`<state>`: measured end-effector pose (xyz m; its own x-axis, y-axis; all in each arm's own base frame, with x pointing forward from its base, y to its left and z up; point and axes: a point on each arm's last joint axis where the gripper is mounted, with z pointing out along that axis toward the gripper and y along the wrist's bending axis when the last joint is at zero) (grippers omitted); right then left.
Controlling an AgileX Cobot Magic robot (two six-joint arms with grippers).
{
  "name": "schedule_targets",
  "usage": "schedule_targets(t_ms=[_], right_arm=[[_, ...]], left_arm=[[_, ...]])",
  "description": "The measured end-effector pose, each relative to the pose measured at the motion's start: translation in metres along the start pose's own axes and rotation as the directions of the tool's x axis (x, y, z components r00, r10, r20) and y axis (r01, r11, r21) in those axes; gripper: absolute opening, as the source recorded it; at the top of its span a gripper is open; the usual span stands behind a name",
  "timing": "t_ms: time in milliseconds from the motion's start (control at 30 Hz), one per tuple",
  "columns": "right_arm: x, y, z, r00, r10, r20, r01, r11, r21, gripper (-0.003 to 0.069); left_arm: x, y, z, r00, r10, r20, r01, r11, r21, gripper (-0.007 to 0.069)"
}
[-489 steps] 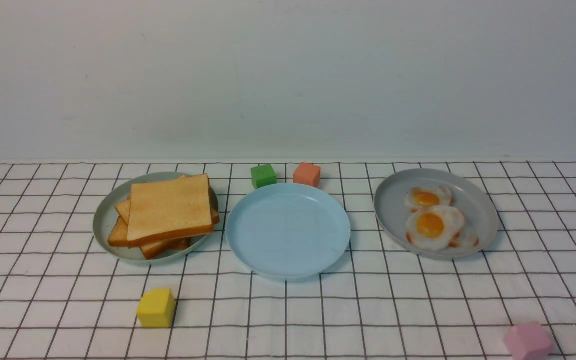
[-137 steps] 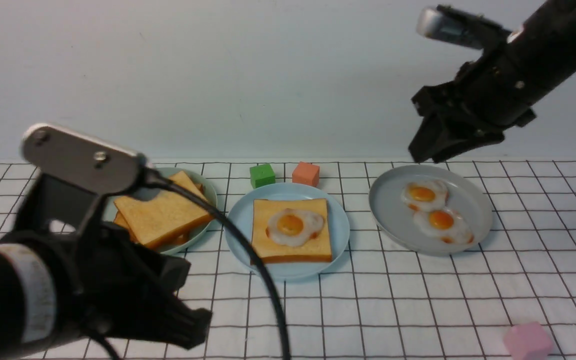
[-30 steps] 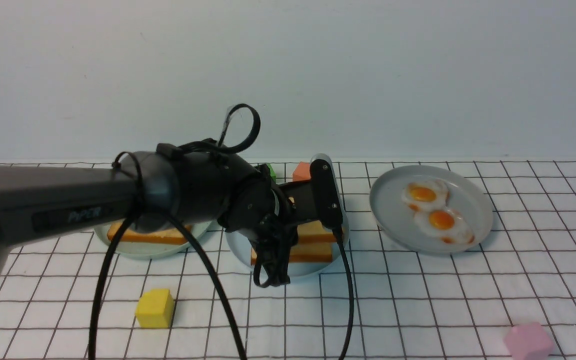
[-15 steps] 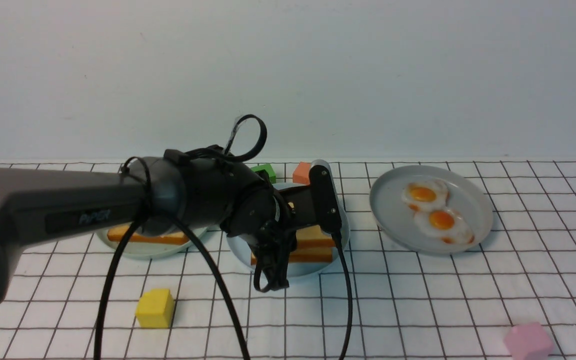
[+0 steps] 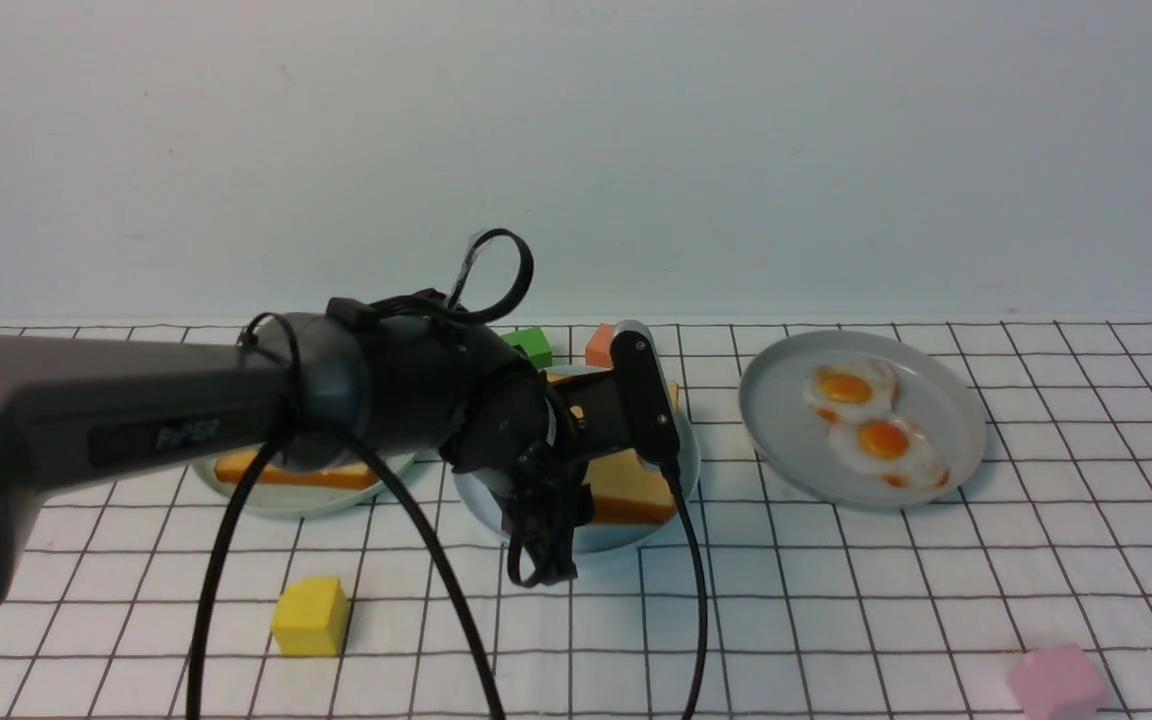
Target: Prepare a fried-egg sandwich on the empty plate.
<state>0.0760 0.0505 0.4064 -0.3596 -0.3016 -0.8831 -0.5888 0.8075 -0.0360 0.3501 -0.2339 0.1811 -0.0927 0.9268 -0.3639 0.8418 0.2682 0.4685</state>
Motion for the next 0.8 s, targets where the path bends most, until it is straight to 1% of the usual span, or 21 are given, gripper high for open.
schedule_targets(t_ms=[100, 233, 300, 333, 367, 400, 500, 567, 600, 633, 700, 733, 767, 800], right_arm=[[0.000, 0.000, 0.000, 1.000, 0.000, 0.000, 0.000, 1.000, 0.000, 0.0031], [0.000, 0.000, 0.000, 1.000, 0.000, 0.001, 0.000, 1.000, 0.000, 0.0031], [-0.001, 0.000, 0.000, 1.000, -0.001, 0.006, 0.001, 1.000, 0.002, 0.0031], [-0.001, 0.000, 0.000, 1.000, -0.001, 0.006, 0.001, 1.000, 0.002, 0.0031], [-0.001, 0.000, 0.000, 1.000, -0.001, 0.009, 0.001, 1.000, 0.002, 0.0032], [-0.001, 0.000, 0.000, 1.000, -0.001, 0.009, 0.001, 1.000, 0.002, 0.0032], [-0.001, 0.000, 0.000, 1.000, -0.001, 0.010, 0.001, 1.000, 0.003, 0.0032], [-0.001, 0.000, -0.001, 1.000, -0.002, 0.018, 0.001, 1.000, 0.004, 0.0032], [-0.001, 0.000, -0.002, 1.000, -0.001, 0.022, 0.001, 1.000, 0.005, 0.0032], [-0.001, 0.000, -0.004, 1.000, 0.002, 0.028, -0.002, 1.000, 0.006, 0.0032], [0.000, 0.001, -0.007, 0.999, 0.013, 0.040, -0.013, 1.000, 0.009, 0.0032], [0.001, 0.002, -0.010, 0.999, 0.025, 0.047, -0.025, 1.000, 0.009, 0.0032], [0.001, 0.002, -0.011, 0.998, 0.029, 0.050, -0.029, 1.000, 0.010, 0.0032], [0.002, 0.002, -0.014, 0.998, 0.045, 0.054, -0.046, 0.999, 0.013, 0.0032]], left_arm=[[-0.002, 0.003, -0.009, 1.000, -0.006, 0.008, 0.006, 1.000, -0.011, 0.0408], [-0.003, 0.008, -0.026, 1.000, -0.013, 0.000, 0.013, 1.000, -0.016, 0.0439], [-0.003, 0.011, -0.041, 1.000, -0.020, -0.013, 0.020, 1.000, -0.015, 0.0445], [-0.003, 0.010, -0.041, 1.000, -0.020, -0.017, 0.020, 1.000, -0.012, 0.0445], [-0.003, 0.013, -0.056, 0.999, -0.026, -0.022, 0.026, 1.000, -0.018, 0.0445], [-0.003, 0.013, -0.056, 0.999, -0.029, -0.025, 0.029, 0.999, -0.016, 0.0446], [-0.009, 0.019, -0.092, 0.995, -0.102, 0.024, 0.103, 0.994, -0.045, 0.0411], [-0.021, 0.020, -0.138, 0.970, -0.194, 0.145, 0.206, 0.976, -0.076, 0.0317], [-0.028, 0.019, -0.164, 0.949, -0.231, 0.217, 0.253, 0.964, -0.083, 0.0273], [-0.032, 0.017, -0.192, 0.917, -0.271, 0.294, 0.306, 0.949, -0.079, 0.0213], [-0.035, 0.010, -0.244, 0.832, -0.352, 0.428, 0.405, 0.914, -0.035, 0.0083], [-0.029, 0.005, -0.282, 0.759, -0.401, 0.514, 0.466, 0.885, 0.003, 0.0018], [-0.028, 0.004, -0.287, 0.746, -0.409, 0.526, 0.475, 0.880, 0.011, 0.0002], [-0.017, -0.003, -0.318, 0.666, -0.458, 0.589, 0.527, 0.847, 0.062, -0.0013]])
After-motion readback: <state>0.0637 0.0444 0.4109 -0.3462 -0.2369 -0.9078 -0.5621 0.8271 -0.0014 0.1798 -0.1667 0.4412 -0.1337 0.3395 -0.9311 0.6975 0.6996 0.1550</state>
